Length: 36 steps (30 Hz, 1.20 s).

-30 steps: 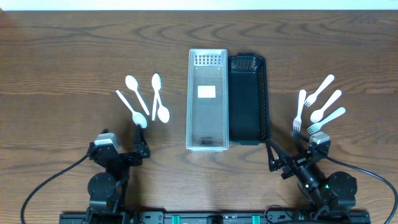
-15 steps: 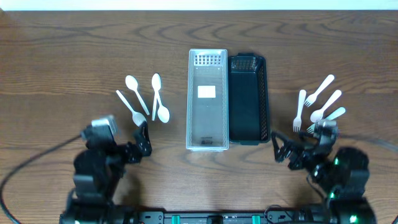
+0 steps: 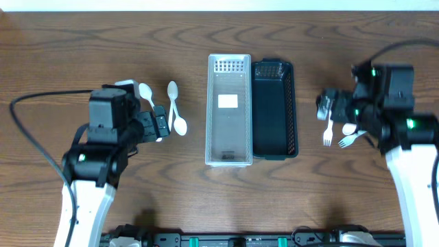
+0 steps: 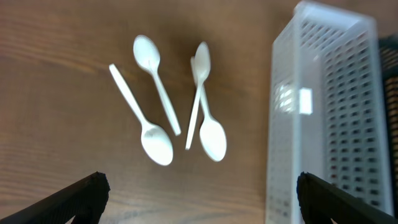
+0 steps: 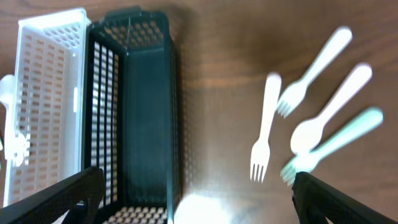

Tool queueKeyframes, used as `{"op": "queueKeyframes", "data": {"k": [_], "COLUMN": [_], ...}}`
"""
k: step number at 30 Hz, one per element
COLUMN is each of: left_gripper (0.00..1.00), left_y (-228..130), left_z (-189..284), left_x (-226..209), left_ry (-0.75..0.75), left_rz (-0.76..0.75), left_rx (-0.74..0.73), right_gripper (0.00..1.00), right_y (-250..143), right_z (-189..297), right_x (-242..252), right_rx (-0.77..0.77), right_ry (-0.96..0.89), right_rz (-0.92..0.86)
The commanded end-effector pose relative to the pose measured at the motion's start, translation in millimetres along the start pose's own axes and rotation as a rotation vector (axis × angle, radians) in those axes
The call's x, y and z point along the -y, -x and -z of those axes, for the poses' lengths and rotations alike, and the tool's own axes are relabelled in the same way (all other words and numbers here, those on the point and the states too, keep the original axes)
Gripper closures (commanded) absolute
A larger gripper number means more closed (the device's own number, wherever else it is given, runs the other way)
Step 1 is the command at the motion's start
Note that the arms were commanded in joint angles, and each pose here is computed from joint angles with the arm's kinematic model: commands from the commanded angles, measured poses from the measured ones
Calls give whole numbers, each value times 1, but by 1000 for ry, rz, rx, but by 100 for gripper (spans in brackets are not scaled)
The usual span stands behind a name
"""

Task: Pack container
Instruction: 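Grasp a white plastic fork with the right gripper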

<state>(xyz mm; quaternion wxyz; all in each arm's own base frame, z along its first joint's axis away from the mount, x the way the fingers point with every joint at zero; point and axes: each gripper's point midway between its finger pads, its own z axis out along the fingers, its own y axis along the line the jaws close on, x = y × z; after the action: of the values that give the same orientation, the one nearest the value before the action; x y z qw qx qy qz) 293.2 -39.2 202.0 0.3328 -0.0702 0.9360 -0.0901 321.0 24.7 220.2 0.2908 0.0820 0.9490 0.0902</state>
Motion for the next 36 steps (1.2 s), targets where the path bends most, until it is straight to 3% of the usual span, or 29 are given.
{"op": "queueKeyframes", "data": {"k": [1, 7, 13, 14, 22, 36], "left_gripper": [2, 2, 2, 2, 2, 2], "left_y": [-4, -18, -21, -21, -21, -21], "left_z": [-10, -18, -18, -18, -18, -18], "left_x": [-4, -8, -9, -9, -9, -9], "left_ry": [20, 34, 37, 37, 37, 37], "left_rz": [-47, -94, -93, -93, -93, -93], "left_rx": [-57, -130, -146, -146, -146, -146], "right_gripper": [1, 2, 2, 5, 21, 27], "right_y": [13, 0, -29, -38, -64, -69], "right_z": [-17, -41, -58, -67, -97, -138], "right_x": [6, 84, 151, 163, 194, 209], "right_rx": [-21, -93, -235, -278, -394, -391], "right_ry": [-48, -351, -474, -465, -489, -491], "right_rz": [82, -288, -480, -531, -640, -706]}}
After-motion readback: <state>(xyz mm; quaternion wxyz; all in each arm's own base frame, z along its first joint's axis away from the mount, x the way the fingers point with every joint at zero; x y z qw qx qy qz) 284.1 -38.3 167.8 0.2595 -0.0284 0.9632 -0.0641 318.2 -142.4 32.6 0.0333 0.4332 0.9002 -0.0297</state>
